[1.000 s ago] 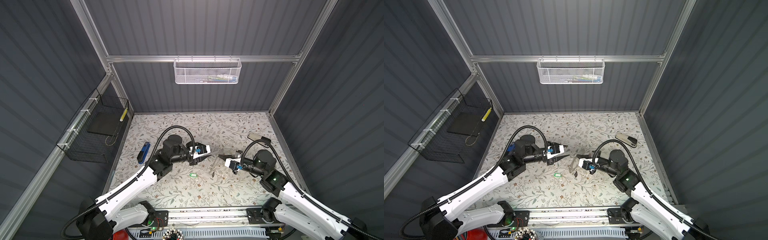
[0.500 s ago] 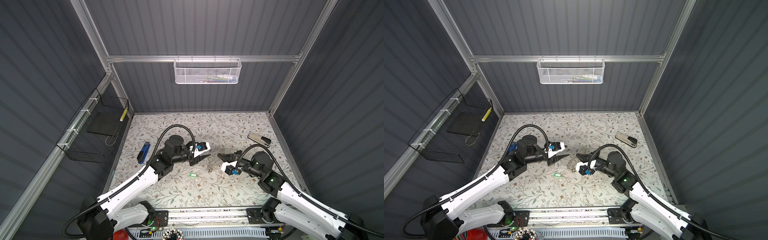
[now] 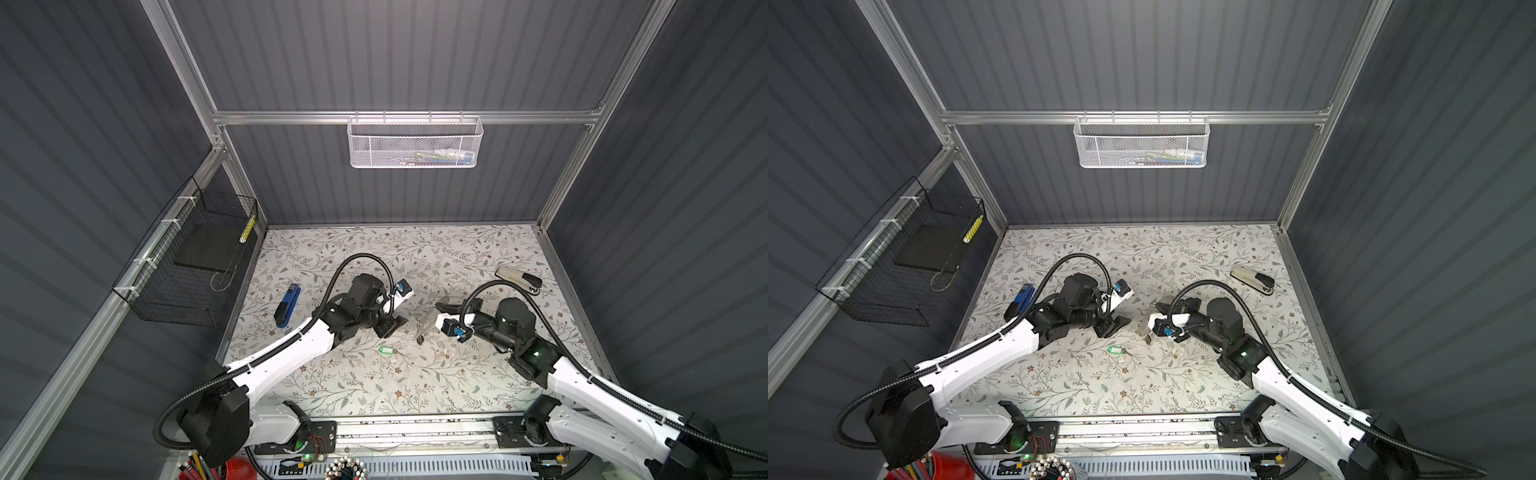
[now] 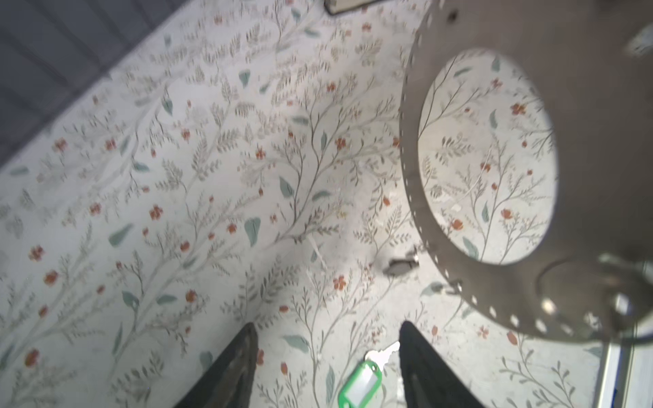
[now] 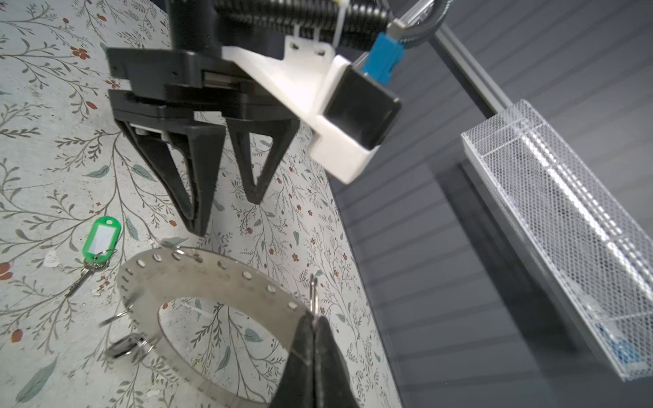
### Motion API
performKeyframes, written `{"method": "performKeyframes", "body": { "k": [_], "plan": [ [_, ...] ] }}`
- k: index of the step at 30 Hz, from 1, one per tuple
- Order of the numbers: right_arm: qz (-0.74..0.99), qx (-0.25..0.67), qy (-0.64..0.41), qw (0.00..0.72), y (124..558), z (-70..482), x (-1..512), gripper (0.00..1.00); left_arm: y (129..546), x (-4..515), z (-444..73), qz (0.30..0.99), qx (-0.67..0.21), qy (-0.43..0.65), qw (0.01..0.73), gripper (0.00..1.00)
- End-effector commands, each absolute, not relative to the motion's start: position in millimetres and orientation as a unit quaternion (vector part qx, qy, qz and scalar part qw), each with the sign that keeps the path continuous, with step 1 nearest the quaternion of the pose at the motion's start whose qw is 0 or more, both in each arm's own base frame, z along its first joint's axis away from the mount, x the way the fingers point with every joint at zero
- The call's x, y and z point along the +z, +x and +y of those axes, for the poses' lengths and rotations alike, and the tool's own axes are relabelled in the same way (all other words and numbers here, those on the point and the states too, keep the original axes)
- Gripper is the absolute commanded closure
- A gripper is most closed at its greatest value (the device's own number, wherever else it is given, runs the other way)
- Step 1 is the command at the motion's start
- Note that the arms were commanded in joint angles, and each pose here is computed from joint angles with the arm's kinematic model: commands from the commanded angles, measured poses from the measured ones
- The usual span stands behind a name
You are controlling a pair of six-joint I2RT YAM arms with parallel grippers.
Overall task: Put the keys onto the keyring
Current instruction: 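Move the left gripper over the green-tagged key on the table, then lower the left gripper and close it on the green-tagged key's ring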
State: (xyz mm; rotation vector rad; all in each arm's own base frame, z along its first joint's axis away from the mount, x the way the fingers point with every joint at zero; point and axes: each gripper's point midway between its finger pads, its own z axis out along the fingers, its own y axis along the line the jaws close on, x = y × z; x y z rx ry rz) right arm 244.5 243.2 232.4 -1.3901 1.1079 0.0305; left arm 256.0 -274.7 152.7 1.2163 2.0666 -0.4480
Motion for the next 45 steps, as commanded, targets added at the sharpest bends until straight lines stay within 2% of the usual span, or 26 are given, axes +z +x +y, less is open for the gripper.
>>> {"method": "performKeyframes", "body": {
  "k": [1, 4, 7, 13, 22, 32, 42, 45],
  "plan": [
    [0.508, 0.018, -0.588, 0.629, 251, 240, 243, 1.0, 244, 121, -252, 0.847, -0.146, 0.436, 0.267, 0.36],
    [0.521, 0.023, -0.58, 0.626, 251, 238, 242, 1.0, 242, 102, -245, 0.867, -0.134, 0.417, 0.239, 0.36],
    [0.534, 0.025, -0.569, 0.625, 252, 235, 246, 1.0, 244, 89, -239, 0.899, -0.111, 0.38, 0.189, 0.4],
    [0.547, 0.038, -0.553, 0.628, 252, 234, 252, 1.0, 237, 74, -241, 0.957, -0.119, 0.241, 0.11, 0.46],
    [0.532, 0.063, -0.558, 0.633, 241, 237, 249, 1.0, 222, 62, -254, 0.984, -0.141, 0.101, 0.045, 0.49],
    [0.541, 0.066, -0.552, 0.631, 242, 237, 246, 1.0, 214, 42, -268, 0.991, -0.123, 0.043, -0.029, 0.6],
    [0.547, 0.066, -0.555, 0.623, 246, 239, 238, 1.0, 208, 33, -270, 0.992, -0.112, 0.013, -0.048, 0.65],
    [0.547, 0.066, -0.556, 0.622, 246, 239, 237, 1.0, 207, 31, -272, 0.992, -0.113, 0.013, -0.055, 0.7]
  ]
}}
